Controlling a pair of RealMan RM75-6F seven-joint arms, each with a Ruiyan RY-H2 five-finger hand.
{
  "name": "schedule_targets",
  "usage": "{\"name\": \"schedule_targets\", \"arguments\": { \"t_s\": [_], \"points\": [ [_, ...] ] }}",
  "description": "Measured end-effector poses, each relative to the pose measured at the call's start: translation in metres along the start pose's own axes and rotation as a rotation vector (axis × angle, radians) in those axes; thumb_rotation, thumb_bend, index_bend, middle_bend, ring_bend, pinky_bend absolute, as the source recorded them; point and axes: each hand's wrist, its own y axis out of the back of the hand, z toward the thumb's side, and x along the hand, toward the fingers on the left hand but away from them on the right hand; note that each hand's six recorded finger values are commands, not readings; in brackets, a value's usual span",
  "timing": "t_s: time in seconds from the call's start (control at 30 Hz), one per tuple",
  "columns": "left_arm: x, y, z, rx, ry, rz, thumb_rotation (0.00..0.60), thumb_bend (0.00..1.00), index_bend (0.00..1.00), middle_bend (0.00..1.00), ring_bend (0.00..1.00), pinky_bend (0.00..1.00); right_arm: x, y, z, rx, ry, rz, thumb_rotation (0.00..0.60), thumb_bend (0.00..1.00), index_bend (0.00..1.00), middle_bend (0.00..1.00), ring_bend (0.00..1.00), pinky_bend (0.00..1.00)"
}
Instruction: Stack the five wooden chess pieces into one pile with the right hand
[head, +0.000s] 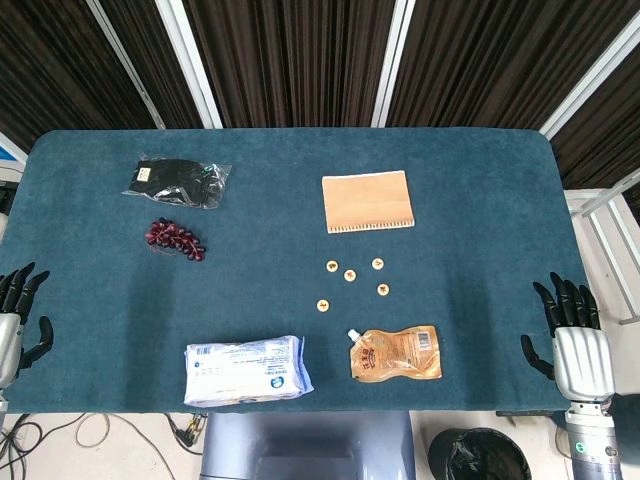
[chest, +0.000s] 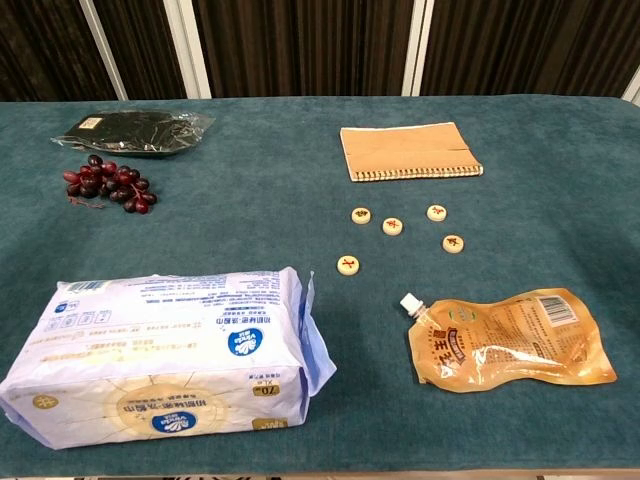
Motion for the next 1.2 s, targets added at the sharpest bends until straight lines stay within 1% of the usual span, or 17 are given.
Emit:
{"name": "schedule_targets", "arguments": {
  "t_s": [0.67,1.07,1.2],
  "points": [
    [-0.0021,0.0014,0.0004,-0.002,0.0,0.004,0.6,0.62,0.13,0.0,0.0,0.0,0.0006,-0.0007,0.0025,-0.019,0.019,0.0,0.6,0.41,0.12,0.0,0.0,0.0],
    [-0.0025,0.0003,0.0005,0.0,0.004,0.001,0.6,0.62,0.13,0.0,0.0,0.0,-0.0004,-0.0022,-0.0001,-0.072,0.016,0.027,0.6,0.41,0.12,0.0,0.0,0.0],
    [-0.0023,0.0008,0.0004,-0.003,0.008,0.004,0.6,0.62,0.13,0.0,0.0,0.0,-0.0014,-0.0058,0.003,-0.101,0.024,0.05,0.6,0.41,0.12,0.0,0.0,0.0]
  ]
}}
